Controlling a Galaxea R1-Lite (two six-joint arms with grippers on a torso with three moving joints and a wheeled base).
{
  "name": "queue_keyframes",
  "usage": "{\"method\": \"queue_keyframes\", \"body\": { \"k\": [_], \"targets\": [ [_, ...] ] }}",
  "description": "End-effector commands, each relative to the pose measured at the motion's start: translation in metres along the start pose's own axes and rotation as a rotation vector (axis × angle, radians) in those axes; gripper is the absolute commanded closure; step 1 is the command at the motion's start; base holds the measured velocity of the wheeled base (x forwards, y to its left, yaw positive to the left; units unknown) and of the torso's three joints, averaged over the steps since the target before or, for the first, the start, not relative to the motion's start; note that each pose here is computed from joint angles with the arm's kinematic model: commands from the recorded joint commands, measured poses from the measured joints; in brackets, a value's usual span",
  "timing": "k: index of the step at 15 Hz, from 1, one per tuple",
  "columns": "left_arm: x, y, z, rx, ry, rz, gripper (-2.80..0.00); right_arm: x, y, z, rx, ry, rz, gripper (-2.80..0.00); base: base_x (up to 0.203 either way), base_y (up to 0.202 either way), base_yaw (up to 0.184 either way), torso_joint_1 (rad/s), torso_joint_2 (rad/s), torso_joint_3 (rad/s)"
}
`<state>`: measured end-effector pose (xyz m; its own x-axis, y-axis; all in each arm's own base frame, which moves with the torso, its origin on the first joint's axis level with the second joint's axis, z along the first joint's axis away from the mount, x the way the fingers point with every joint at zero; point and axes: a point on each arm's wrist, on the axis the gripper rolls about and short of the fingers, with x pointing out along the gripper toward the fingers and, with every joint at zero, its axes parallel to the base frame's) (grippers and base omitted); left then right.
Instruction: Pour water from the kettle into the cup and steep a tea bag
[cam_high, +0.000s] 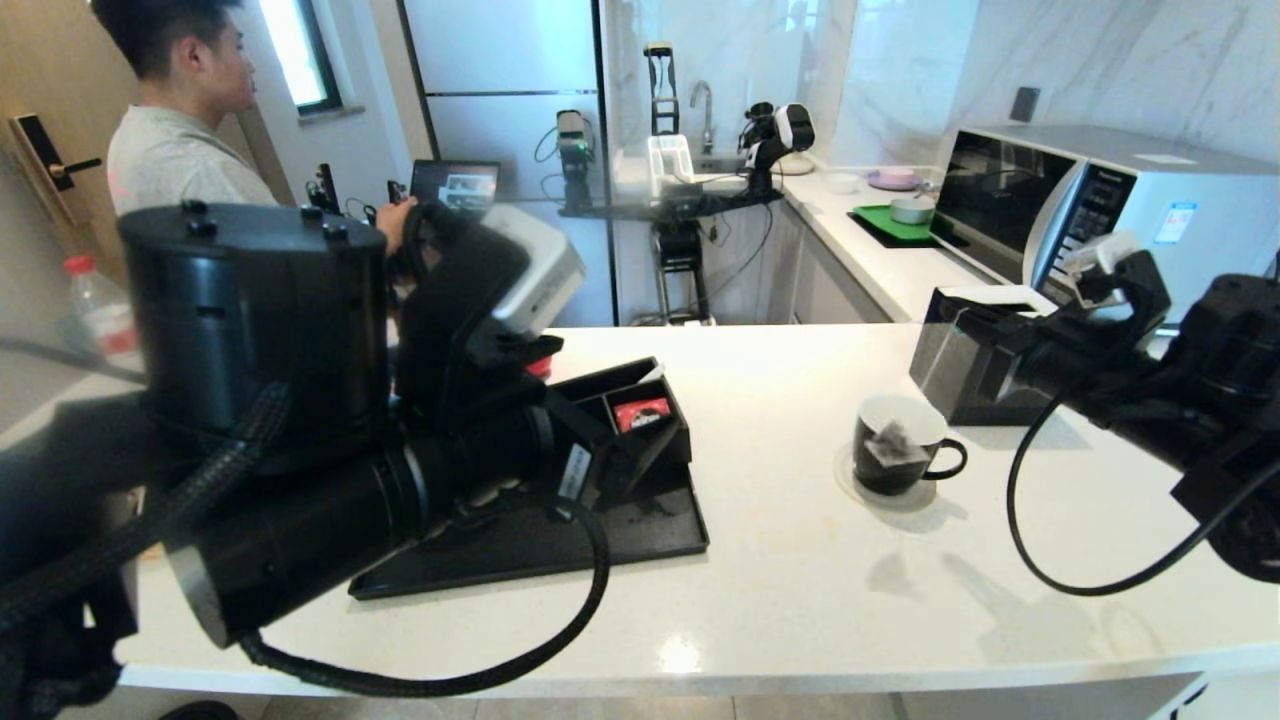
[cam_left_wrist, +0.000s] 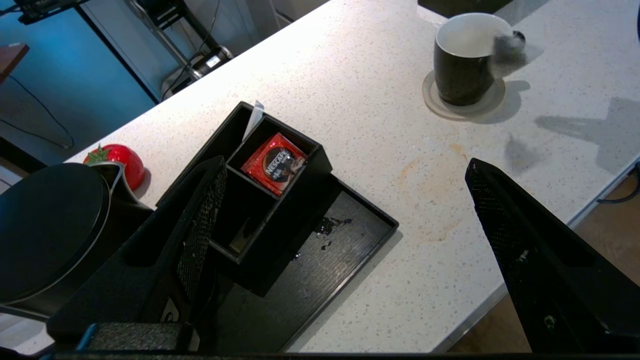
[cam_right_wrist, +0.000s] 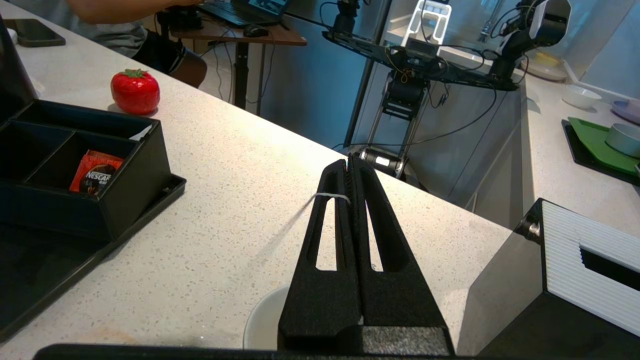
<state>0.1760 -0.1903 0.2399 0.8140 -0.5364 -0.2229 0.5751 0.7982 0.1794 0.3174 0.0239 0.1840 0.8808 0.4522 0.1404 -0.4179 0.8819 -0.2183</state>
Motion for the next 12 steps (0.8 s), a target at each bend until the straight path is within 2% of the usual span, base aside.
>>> {"method": "queue_keyframes", "body": {
  "k": [1, 12],
  "targets": [
    [0.0003, 0.0003, -0.0003, 0.001, 0.001, 0.003, -2.8, 0.0008, 0.0003, -0.0001, -0.003, -0.006, 0.005, 0.0, 0.0, 0.0, 0.0, 0.0, 0.0, 0.0],
    [-0.0003, 0.0005, -0.0016, 0.001, 0.003, 0.004, -2.8, -0.0028, 0.0033, -0.0052, 0.006, 0.016, 0.01, 0.0, 0.0, 0.0, 0.0, 0.0, 0.0, 0.0]
  ]
}}
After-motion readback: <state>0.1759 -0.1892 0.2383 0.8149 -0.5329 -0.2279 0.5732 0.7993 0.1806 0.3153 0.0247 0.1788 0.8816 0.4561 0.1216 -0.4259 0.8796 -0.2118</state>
